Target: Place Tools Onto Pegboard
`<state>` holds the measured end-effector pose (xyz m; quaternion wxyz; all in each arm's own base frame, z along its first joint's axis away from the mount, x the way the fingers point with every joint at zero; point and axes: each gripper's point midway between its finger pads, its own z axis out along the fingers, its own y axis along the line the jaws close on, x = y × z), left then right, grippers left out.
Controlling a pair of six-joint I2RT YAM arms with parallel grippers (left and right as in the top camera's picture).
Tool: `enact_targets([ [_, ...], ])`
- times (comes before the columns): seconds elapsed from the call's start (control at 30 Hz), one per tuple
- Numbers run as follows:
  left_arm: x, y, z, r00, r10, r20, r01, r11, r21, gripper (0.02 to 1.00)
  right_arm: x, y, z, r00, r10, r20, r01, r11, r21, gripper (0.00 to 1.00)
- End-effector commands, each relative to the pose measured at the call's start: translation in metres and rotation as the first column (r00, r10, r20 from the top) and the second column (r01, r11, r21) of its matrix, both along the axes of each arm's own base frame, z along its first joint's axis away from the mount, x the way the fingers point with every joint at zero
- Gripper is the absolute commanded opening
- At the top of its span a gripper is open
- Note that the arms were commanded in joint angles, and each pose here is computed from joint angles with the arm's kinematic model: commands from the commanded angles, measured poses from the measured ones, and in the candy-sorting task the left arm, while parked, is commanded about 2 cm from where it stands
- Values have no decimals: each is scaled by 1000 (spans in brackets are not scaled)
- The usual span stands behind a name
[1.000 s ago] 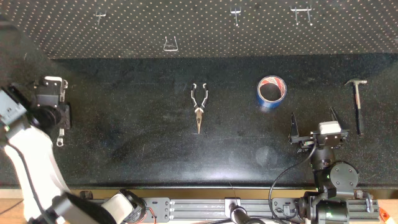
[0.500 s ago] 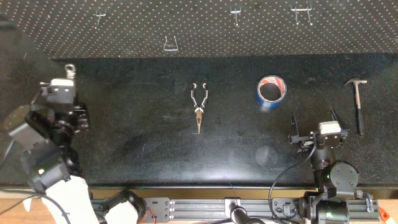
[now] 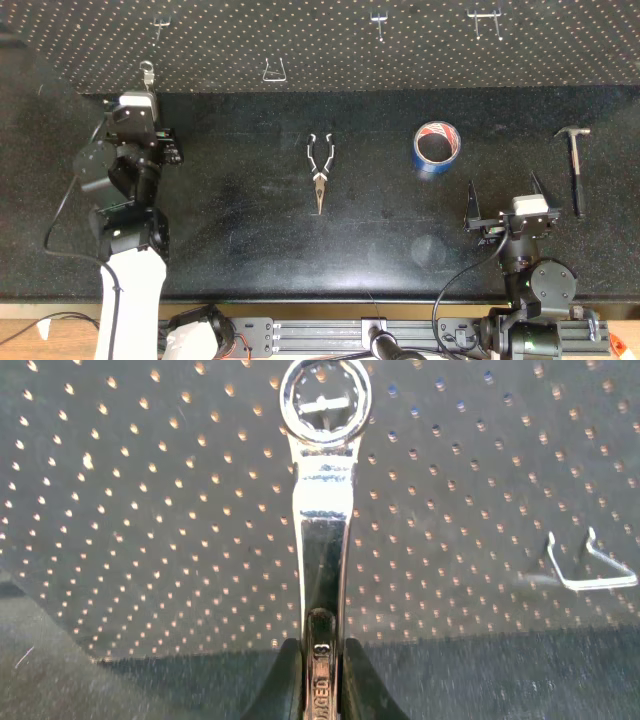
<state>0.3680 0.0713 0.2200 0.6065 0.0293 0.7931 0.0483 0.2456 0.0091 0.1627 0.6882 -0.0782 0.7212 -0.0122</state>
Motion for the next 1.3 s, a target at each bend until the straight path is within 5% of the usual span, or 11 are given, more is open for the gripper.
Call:
enact_targets([
  [0.03,14,6,9,998,29,52,-27,999,-38,27,-1,4,-1,1000,22,1,-22,1000,-13,976],
  [0.43,43,-9,12,999,-32,36,33,999,-41,27,-1,4,-1,1000,22,1,-22,1000,-13,976],
  [1.3,66,7,-14,999,22,-37,-23,999,-45,60,-1,4,-1,1000,22,1,-22,1000,-13,976],
])
